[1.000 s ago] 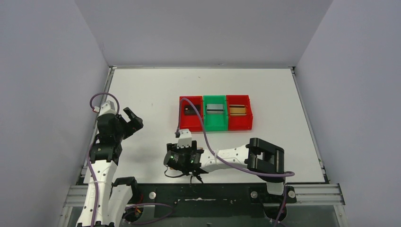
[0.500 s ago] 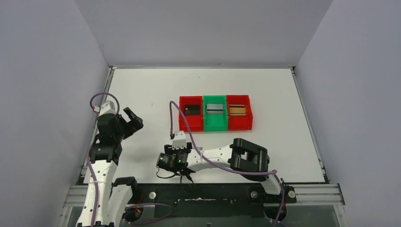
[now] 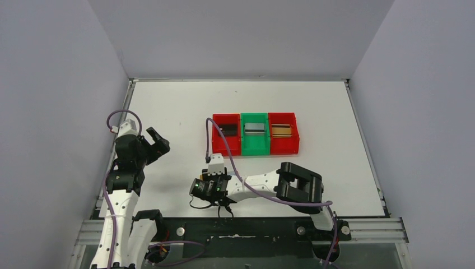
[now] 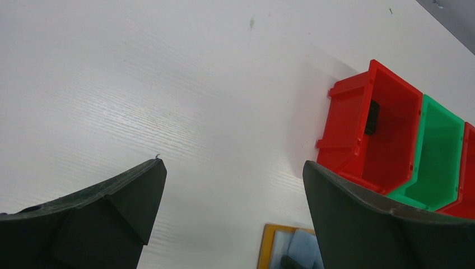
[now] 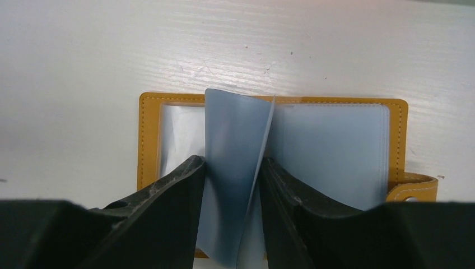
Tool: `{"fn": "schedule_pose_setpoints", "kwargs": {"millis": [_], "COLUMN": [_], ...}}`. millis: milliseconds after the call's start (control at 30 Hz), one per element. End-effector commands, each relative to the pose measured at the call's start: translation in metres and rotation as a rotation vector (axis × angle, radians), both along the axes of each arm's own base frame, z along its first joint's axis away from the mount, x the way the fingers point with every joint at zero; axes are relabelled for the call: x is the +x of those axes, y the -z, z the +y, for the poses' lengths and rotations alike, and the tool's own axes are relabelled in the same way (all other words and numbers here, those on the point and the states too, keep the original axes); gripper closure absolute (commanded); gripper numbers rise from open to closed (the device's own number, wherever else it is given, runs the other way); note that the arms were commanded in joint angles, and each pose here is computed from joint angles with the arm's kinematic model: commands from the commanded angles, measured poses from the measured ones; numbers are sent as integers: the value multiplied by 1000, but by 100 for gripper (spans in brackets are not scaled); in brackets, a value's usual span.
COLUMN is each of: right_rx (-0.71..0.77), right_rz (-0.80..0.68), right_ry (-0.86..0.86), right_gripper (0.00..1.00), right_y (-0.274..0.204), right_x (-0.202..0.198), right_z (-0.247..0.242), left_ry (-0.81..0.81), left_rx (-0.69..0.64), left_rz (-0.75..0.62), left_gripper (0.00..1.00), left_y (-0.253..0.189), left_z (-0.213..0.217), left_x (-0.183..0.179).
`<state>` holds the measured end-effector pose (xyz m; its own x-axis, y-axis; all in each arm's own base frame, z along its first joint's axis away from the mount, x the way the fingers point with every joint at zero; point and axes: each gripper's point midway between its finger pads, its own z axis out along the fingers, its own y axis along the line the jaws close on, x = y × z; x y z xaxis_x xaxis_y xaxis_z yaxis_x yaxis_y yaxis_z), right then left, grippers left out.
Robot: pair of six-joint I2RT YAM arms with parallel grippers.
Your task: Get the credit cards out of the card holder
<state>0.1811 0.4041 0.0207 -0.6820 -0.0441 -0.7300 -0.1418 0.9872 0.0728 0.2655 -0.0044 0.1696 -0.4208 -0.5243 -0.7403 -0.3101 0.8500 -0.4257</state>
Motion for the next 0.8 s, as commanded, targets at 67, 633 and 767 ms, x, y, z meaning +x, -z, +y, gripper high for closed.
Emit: {"fn": "schedule_pose_setpoints", "kwargs": {"millis": [67, 633, 767], "right_rx": [-26, -57, -7], "right_rz": [30, 29, -26], "right_ry": [-40, -89, -107], "right_gripper": [49, 42, 25], "right_y": [-5, -12, -53], "right_x": [-2, -4, 2], "right_z": [3, 10, 17], "left_ry": [14, 18, 21], "left_rx": [2, 3, 8], "left_rz": [-62, -63, -47], "left_gripper": [4, 4, 4], "left_y": [-16, -16, -13], "left_z": [-3, -3, -3], "left_x": [6, 5, 5]}}
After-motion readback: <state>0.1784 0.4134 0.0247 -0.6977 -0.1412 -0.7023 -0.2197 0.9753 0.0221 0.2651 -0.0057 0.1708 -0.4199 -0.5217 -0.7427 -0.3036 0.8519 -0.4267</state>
